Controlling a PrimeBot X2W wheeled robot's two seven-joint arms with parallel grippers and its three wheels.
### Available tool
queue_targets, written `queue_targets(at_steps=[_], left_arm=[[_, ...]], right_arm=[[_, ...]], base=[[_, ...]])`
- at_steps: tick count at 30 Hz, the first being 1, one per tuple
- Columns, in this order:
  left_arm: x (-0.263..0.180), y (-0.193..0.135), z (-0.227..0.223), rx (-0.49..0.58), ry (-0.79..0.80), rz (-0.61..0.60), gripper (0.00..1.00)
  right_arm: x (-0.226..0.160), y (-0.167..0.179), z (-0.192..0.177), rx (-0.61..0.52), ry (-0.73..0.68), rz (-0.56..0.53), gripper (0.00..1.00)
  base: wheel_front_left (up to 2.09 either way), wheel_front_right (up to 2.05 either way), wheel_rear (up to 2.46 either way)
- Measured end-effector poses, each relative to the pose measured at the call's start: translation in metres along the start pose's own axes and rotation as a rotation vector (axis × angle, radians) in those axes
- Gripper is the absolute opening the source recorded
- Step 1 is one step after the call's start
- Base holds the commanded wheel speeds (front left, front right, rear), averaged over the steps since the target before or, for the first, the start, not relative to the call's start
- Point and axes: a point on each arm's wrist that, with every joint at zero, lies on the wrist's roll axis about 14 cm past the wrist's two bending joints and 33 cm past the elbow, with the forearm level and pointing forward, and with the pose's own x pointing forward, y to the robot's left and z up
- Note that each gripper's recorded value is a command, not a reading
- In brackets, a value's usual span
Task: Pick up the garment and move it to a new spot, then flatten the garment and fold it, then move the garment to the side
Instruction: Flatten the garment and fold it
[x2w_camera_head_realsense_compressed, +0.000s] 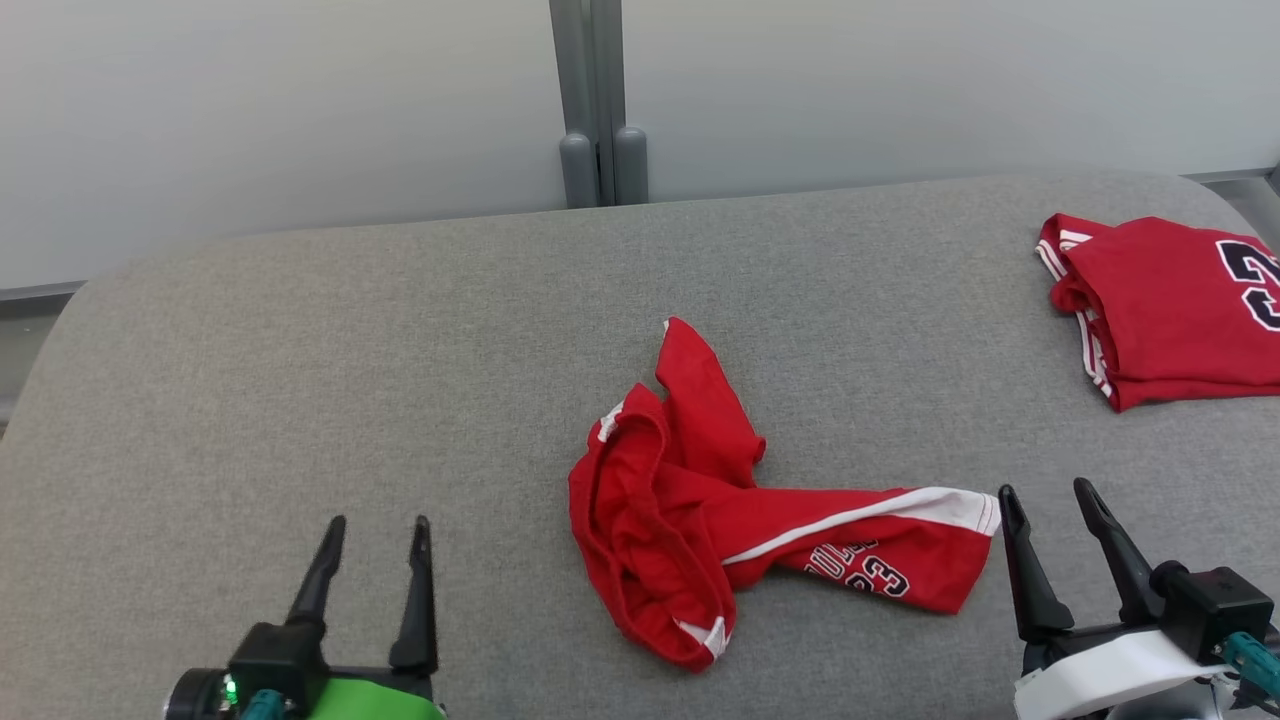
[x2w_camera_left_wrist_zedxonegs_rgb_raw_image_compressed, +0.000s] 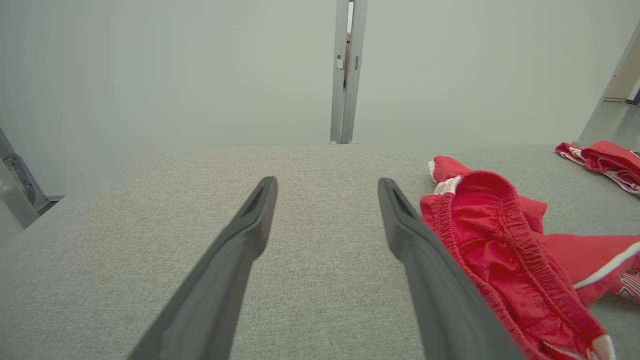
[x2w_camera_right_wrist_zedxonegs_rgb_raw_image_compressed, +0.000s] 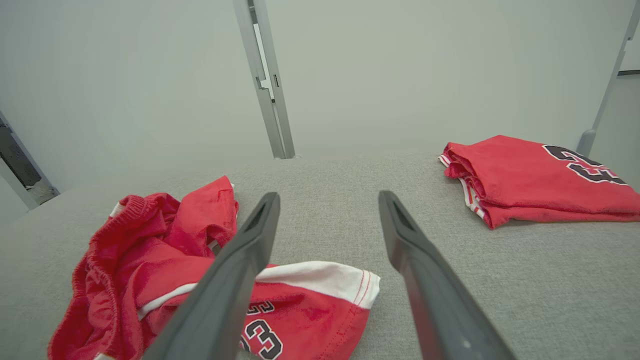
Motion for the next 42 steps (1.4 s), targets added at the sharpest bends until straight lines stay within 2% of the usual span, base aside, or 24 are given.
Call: queue_targets(at_steps=[11,21,25,32,41,42], left_arm=[[-0.004,-0.101,-0.036,0.007,0.113,-0.333,1.0],[-0.013,-0.17,-0.076,0.024,0.244,-0.604,1.0],[-0.019,-0.18,-0.095,0.035,0.31,-0.669,1.0],[-0.026,-0.183,-0.124,0.05,0.417,-0.716,1.0],[-0.027,-0.176,-0.141,0.051,0.486,-0.706,1.0],[-0.028,-0.175,-0.143,0.05,0.491,-0.702,0.89]], right_arm=[[0.012,-0.035,-0.025,-0.071,0.102,-0.046,1.0],[0.042,-0.037,-0.052,-0.034,0.192,-0.043,1.0],[0.047,-0.039,-0.068,-0.001,0.245,-0.057,1.0],[0.05,-0.042,-0.088,0.077,0.305,-0.094,1.0],[0.046,-0.025,-0.11,0.158,0.37,-0.084,1.0],[0.046,-0.023,-0.111,0.17,0.372,-0.084,0.97]], base=[[0.0,0.0,0.0],[0.0,0.0,0.0],[0.0,0.0,0.0],[0.0,0.0,0.0],[0.0,0.0,0.0],[0.0,0.0,0.0]])
